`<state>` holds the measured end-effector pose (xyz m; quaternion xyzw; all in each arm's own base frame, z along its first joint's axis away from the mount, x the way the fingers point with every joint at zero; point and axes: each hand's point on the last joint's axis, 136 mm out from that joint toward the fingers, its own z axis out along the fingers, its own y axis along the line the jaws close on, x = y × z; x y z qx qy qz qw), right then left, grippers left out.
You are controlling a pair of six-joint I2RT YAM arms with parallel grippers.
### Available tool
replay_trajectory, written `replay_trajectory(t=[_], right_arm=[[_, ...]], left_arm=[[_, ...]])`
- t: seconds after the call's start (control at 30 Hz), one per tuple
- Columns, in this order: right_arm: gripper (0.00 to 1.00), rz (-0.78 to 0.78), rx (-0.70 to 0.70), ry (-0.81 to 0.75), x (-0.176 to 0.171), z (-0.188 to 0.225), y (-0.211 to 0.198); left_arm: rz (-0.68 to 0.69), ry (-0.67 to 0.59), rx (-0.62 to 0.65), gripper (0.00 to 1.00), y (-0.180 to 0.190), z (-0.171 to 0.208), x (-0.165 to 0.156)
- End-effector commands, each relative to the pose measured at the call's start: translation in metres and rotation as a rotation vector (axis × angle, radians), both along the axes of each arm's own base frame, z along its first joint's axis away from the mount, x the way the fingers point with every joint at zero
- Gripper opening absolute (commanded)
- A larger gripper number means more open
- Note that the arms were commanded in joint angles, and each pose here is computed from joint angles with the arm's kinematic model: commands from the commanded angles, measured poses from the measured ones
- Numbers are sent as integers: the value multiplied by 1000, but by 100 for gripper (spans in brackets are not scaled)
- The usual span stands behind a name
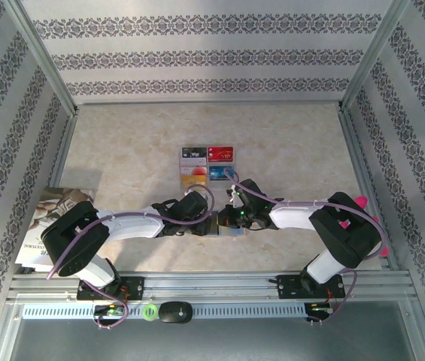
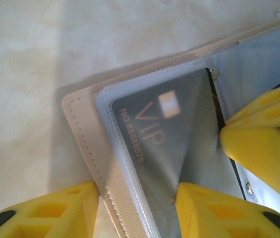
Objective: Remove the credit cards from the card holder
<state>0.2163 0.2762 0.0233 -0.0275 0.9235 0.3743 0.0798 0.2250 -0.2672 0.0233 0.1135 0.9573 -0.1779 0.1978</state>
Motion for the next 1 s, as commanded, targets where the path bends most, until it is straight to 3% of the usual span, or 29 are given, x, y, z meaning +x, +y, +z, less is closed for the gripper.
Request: replay_trajectory(t=[0.0, 0.2, 0.47, 0.97], right_arm=[[0, -11, -14, -17, 0, 0, -4], [0, -50, -131, -66, 1, 4, -28], [0, -73, -237, -86, 0, 10, -48], [0, -65, -303, -147, 8, 32, -63]], left_arm=[[-10, 51, 32, 51, 9, -9, -18], [41, -1, 14, 57, 21, 6, -16], [47, 17, 16, 57, 22, 1, -16], [46, 20, 23, 61, 22, 2, -14]])
